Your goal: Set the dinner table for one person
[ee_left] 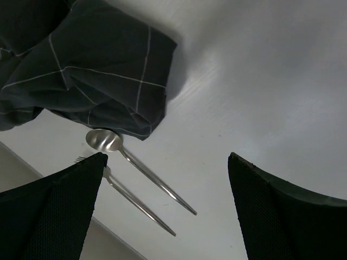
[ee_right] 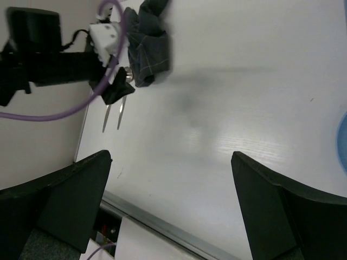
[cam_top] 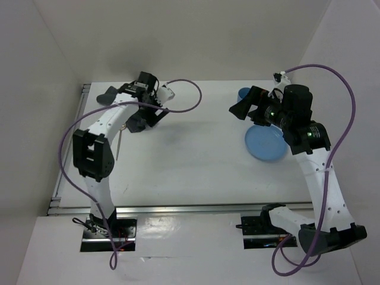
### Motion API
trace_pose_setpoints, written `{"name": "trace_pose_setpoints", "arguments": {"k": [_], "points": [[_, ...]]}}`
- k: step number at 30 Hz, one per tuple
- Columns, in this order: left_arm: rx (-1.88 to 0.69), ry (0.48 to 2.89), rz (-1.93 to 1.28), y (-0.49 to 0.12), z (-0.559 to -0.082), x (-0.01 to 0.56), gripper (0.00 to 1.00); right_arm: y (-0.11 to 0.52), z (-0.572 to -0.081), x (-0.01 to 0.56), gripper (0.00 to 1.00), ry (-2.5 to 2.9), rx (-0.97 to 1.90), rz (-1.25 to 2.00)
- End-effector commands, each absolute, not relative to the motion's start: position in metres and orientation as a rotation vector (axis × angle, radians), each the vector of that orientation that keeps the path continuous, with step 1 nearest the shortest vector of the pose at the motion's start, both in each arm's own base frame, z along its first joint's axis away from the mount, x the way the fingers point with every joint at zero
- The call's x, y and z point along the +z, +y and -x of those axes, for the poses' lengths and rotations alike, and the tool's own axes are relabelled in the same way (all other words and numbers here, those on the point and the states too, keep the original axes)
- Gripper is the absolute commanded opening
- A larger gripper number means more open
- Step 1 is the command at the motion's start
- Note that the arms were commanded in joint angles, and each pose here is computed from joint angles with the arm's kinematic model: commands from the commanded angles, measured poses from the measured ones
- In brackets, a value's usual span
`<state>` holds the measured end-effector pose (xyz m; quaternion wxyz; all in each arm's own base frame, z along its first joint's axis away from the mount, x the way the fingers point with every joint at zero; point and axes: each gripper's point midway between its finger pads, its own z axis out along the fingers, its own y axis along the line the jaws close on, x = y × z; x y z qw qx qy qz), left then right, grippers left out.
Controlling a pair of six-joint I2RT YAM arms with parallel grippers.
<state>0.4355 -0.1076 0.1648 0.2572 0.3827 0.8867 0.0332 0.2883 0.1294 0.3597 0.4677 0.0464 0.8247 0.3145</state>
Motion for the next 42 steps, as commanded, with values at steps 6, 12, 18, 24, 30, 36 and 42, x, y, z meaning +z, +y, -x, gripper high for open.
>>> {"name": "trace_pose_setpoints", "arguments": {"k": [6,12,18,24,30,36,42], "points": [[0.537,2.557,-0.885,-0.056,-0.485,0.112,0.99,0.126,-0.349,0.361,1.0,1.935,0.683,-0.102],[0.516,2.581,-0.909,-0.057,-0.496,0.063,0.93,0.13,-0.367,0.333,1.0,2.002,0.69,-0.14],[0.525,2.543,-0.882,-0.062,-0.518,0.044,0.46,0.131,-0.368,0.324,1.0,2.025,0.693,-0.155],[0.463,2.494,-0.847,-0.072,-0.528,0.054,0.0,0.13,-0.365,0.316,1.0,2.056,0.688,-0.164],[0.301,2.367,-0.946,-0.11,-0.501,0.158,0.0,0.13,-0.353,0.312,1.0,2.073,0.653,-0.147],[0.105,2.146,-1.082,-0.156,-0.427,0.297,0.0,0.126,-0.339,0.295,1.0,2.16,0.499,-0.12],[-0.062,2.052,-1.061,-0.18,-0.378,0.345,0.0,0.132,-0.332,0.306,1.0,2.12,0.535,-0.08]]}}
